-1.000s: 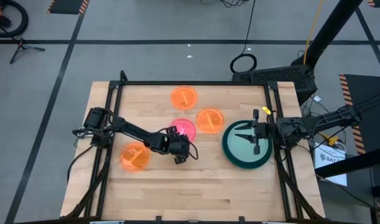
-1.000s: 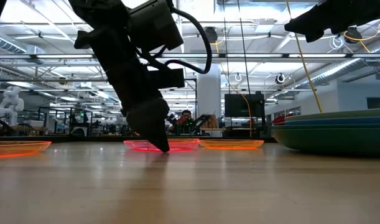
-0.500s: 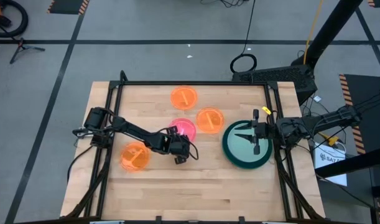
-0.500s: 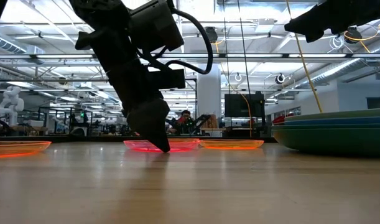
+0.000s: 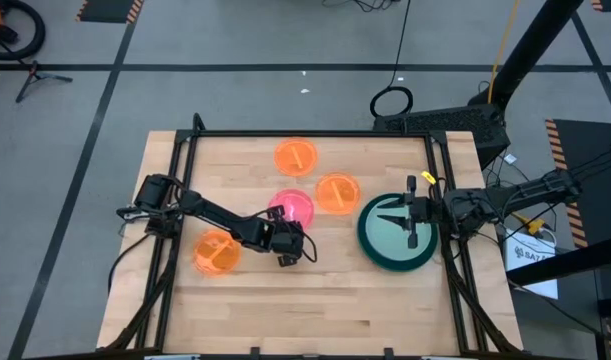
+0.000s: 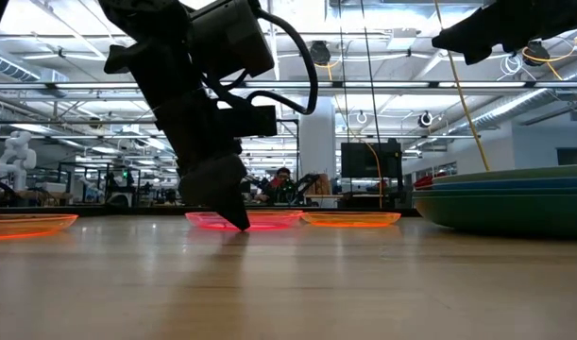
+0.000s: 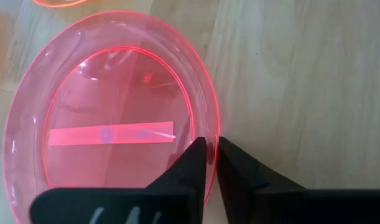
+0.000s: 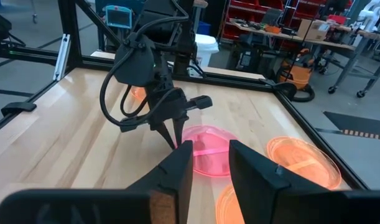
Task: Stack plastic plates
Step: Stack the pink plate on top of the light green plate
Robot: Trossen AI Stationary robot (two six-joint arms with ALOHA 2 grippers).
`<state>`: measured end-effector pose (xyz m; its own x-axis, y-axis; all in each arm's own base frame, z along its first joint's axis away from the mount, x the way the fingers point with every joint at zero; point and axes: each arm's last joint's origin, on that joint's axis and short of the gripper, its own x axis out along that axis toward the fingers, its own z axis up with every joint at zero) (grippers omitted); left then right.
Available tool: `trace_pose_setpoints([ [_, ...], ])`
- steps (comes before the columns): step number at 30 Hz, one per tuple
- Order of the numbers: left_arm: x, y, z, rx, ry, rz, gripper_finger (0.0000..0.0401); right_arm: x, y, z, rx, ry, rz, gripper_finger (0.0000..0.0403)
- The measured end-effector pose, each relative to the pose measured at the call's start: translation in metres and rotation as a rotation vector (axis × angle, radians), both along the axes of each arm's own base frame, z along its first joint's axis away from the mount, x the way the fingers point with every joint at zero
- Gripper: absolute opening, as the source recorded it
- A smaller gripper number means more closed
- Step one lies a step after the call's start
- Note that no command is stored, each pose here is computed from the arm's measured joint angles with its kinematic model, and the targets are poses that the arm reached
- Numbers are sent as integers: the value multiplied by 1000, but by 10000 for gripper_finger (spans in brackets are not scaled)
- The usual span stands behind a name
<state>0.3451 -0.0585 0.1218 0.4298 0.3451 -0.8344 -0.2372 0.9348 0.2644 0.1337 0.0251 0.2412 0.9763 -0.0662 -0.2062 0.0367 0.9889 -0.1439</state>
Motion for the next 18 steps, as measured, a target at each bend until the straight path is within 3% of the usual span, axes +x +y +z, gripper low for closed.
trace_pose_setpoints([
  [5,0,0,1,3,-3,1,7,0,0,0,0,2,0,99],
  [18,-7,-10,33,-10,-81,-35,8,0,0,0,6,4,-3,99],
])
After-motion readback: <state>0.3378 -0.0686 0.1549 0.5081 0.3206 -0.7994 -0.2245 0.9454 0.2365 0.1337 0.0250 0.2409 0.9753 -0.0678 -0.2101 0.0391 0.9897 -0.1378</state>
